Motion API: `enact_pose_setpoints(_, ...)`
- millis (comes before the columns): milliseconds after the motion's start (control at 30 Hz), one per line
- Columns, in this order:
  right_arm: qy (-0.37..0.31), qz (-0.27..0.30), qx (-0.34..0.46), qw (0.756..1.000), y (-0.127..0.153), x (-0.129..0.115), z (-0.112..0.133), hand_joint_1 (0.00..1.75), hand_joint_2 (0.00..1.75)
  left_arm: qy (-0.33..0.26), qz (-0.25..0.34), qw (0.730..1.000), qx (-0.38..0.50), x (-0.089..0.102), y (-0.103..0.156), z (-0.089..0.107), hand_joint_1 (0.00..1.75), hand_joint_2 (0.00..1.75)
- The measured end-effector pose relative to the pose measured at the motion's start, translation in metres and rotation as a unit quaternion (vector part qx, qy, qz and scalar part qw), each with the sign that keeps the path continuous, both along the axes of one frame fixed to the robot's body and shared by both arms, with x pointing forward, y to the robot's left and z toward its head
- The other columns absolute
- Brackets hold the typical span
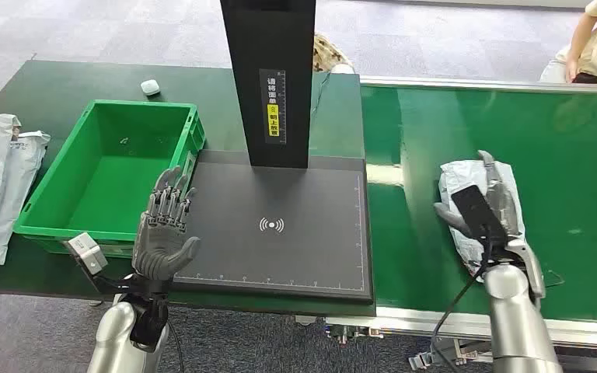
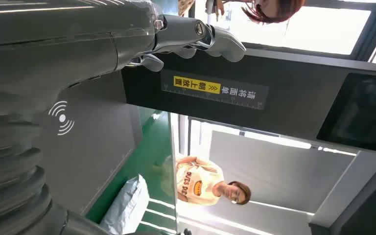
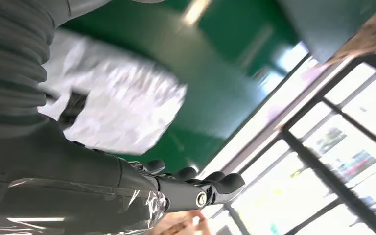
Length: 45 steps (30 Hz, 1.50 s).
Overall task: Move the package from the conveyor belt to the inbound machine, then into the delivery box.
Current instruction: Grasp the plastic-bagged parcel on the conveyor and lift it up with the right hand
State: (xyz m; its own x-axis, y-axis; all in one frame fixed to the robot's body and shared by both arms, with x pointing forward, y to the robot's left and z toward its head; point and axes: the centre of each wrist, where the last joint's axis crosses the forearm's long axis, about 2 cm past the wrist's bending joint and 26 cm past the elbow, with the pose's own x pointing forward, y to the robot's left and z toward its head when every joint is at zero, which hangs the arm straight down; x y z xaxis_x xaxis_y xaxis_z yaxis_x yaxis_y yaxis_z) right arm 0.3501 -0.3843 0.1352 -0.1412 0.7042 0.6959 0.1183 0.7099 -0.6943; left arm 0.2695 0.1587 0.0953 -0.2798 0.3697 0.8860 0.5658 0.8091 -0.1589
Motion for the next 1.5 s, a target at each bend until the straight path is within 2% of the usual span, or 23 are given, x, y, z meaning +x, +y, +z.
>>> enact_pose_setpoints(233,0.085,-0.086,-0.012,0.993,-0.052,0.013,-0.004,0.0,1.75,0.0,0.002,1.0,0.0,0.001,0.001,0.0,0.0,1.75)
enact_pose_setpoints(367,0.159,-0.115,-0.019,0.98,-0.067,0.022,-0.006,0.0,1.75,0.002,0.004,1.0,0.0,0.0,0.002,0.0,0.0,1.75)
enact_pose_setpoints(533,0.245,-0.127,-0.03,0.961,-0.078,0.021,-0.018,0.0,1.75,0.008,0.005,1.0,0.002,0.0,0.002,0.0,0.0,1.75)
enact_pose_setpoints(633,0.305,-0.113,-0.045,0.944,-0.082,0.02,-0.024,0.0,1.75,0.009,0.005,1.0,0.003,0.001,0.002,0.0,0.0,1.75)
enact_pose_setpoints(800,0.41,-0.054,-0.09,0.906,-0.088,0.013,-0.036,0.0,1.75,0.01,0.004,1.0,0.005,0.001,0.002,-0.001,0.0,1.75)
enact_pose_setpoints(933,0.446,-0.023,-0.112,0.888,-0.093,0.012,-0.037,0.0,1.75,0.011,0.004,1.0,0.007,0.002,0.002,-0.001,0.0,1.75)
enact_pose_setpoints(1067,0.457,-0.017,-0.121,0.881,-0.096,0.012,-0.037,0.0,1.75,0.012,0.005,1.0,0.007,0.003,0.002,-0.002,0.0,1.75)
enact_pose_setpoints(1100,0.459,-0.014,-0.122,0.88,-0.096,0.013,-0.037,0.12,1.75,0.012,0.005,1.0,0.007,0.003,0.002,-0.002,0.0,1.75)
enact_pose_setpoints(1200,0.469,-0.004,-0.128,0.874,-0.096,0.013,-0.036,1.43,1.75,0.013,0.007,1.0,0.008,0.003,0.002,-0.002,0.0,1.75)
enact_pose_setpoints(1233,0.471,-0.002,-0.13,0.872,-0.096,0.014,-0.036,1.75,1.75,0.013,0.008,1.0,0.008,0.003,0.002,-0.002,0.0,1.75)
enact_pose_setpoints(1500,0.468,-0.008,-0.149,0.871,-0.094,0.017,-0.033,1.75,1.75,0.018,0.012,1.0,0.008,0.001,0.004,-0.005,0.0,1.75)
